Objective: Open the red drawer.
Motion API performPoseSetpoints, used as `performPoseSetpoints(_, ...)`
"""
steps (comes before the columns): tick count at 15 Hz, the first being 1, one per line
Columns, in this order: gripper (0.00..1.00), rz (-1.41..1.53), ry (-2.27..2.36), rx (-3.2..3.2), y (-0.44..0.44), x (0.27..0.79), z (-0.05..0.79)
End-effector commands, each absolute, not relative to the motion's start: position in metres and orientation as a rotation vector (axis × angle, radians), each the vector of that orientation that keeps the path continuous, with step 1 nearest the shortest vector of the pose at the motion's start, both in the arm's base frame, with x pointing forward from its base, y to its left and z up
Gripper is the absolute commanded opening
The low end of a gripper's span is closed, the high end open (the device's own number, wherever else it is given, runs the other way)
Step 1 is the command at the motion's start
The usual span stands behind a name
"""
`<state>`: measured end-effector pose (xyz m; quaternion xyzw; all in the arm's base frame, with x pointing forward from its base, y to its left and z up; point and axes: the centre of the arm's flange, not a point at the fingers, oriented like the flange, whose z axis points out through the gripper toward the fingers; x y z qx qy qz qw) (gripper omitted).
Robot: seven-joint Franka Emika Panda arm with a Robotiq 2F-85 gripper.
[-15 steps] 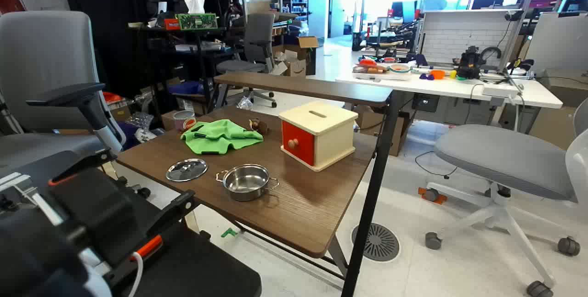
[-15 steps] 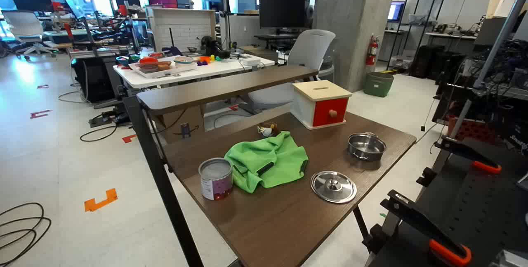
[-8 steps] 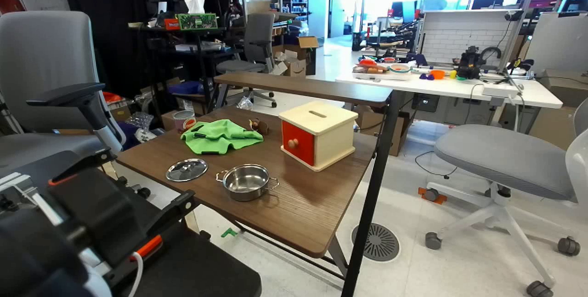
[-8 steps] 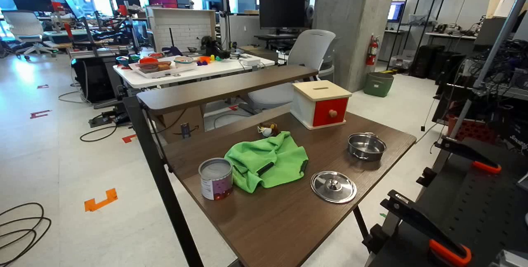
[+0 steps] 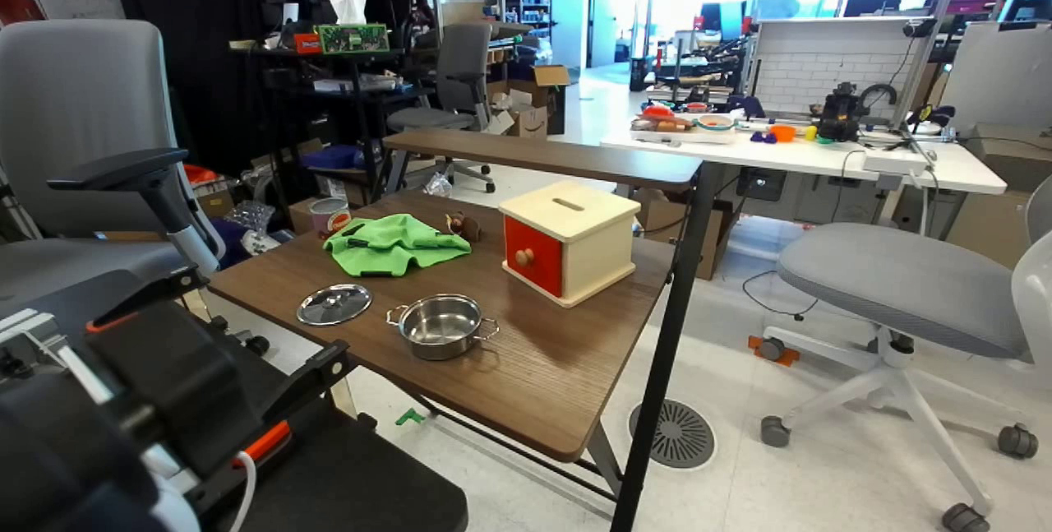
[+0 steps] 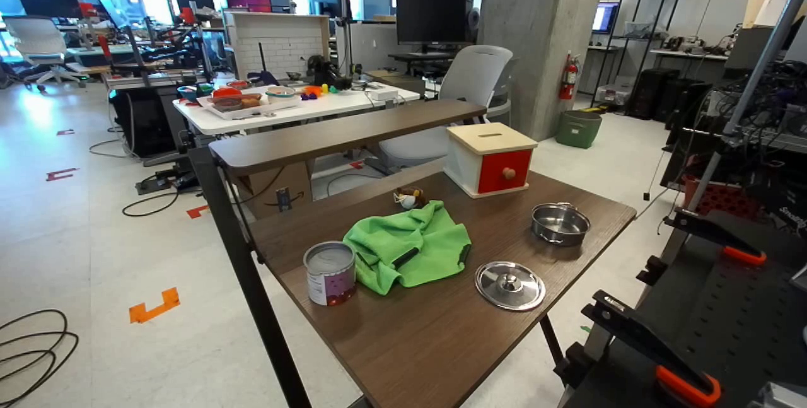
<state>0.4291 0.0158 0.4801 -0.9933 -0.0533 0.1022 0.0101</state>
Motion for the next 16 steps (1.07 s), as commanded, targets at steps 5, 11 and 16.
performPoseSetpoints(5,1.00,0.309,0.004,-3.063,-0.014,0.530,0.344)
performPoseSetpoints(11,1.00,0.198,0.255,-3.039,-0.062,0.573,0.248)
performPoseSetpoints(16,1.00,0.037,0.402,-3.064,-0.099,0.597,0.191)
